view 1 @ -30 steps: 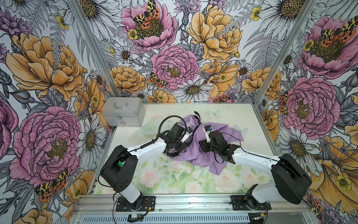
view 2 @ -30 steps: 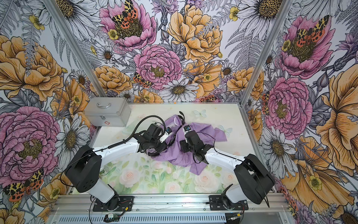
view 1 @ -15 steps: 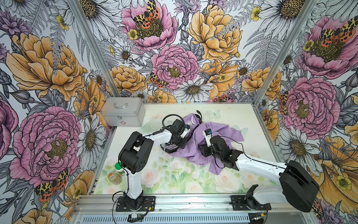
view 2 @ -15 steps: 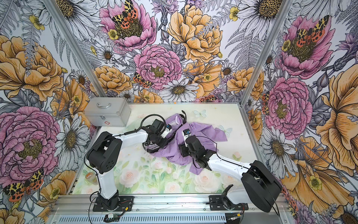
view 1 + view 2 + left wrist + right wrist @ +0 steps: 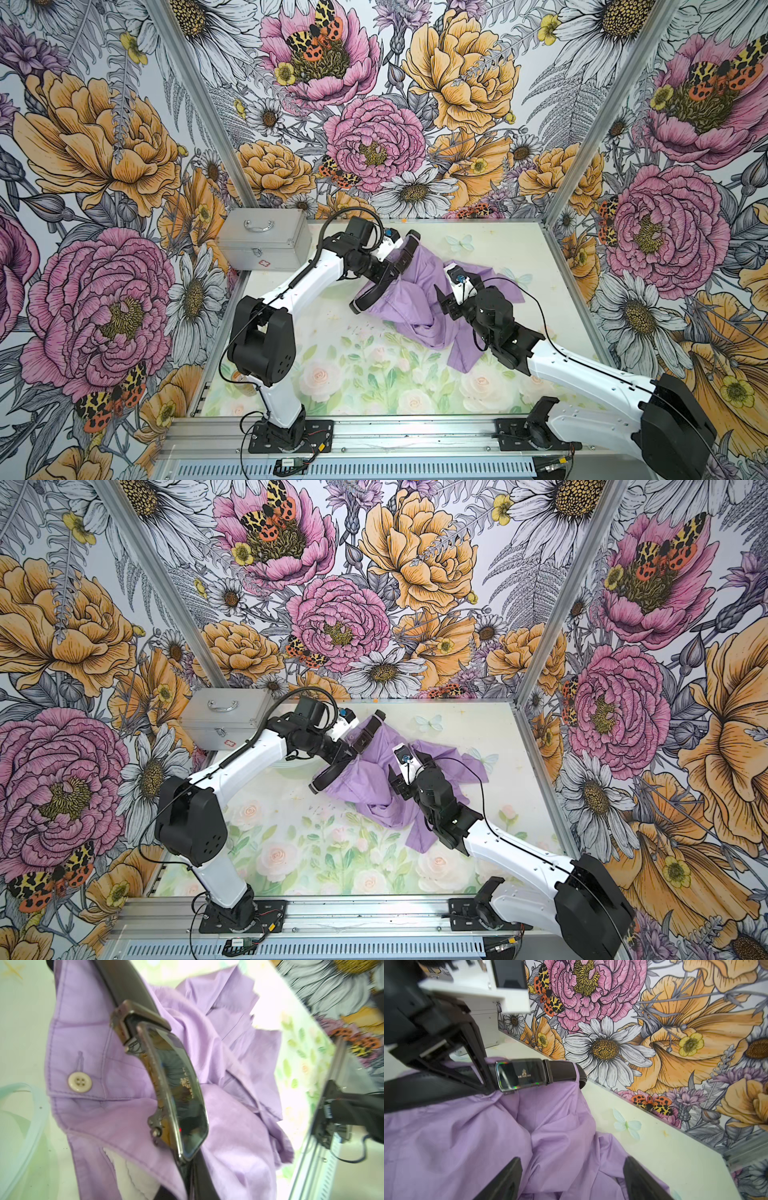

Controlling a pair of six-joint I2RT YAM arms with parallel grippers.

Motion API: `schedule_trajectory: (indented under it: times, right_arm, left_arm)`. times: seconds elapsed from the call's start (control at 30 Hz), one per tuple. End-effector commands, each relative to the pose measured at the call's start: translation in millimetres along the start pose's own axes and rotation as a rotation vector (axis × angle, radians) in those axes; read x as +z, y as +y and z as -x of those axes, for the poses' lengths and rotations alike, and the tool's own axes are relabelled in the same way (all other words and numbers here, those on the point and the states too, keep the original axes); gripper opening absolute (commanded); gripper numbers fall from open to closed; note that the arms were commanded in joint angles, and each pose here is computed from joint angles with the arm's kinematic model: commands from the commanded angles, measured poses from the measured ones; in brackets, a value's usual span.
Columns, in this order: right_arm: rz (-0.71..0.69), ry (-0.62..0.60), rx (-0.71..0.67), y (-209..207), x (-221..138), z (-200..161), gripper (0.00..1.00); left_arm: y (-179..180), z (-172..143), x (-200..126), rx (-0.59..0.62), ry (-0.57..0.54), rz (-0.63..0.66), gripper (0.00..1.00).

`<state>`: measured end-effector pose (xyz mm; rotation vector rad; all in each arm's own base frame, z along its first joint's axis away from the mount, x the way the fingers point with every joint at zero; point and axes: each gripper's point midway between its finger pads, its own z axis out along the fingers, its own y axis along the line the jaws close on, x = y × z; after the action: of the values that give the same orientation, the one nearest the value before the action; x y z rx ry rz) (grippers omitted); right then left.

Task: Remove the belt from the trousers
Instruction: Adjust the trousers at the center of the board.

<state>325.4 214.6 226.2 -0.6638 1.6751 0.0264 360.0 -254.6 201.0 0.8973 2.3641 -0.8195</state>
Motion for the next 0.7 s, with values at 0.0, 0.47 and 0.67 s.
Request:
schedule_trajectory:
  times: [0.0,0.47,0.67]
  right_arm:
    - [-0.068,-0.091,-0.269,-13.1,10.9,41.7,0.81]
    - [-0.056,-0.237,-0.553,11.7,71.7,83.2,0.84]
    - [0.005,-0.283,-0.605,34.4,91.3,78.1,0.87]
  left_arm:
    - [-51.8,36.1,-47.4,0.063,-0.155,-0.225,0.00]
    - [-88.1,2.0,-57.5,-0.019,-0.122,-0.403,0.00]
    - [-103.0,-25.2,-62.5,-0.065,-0.094,-0.465,0.00]
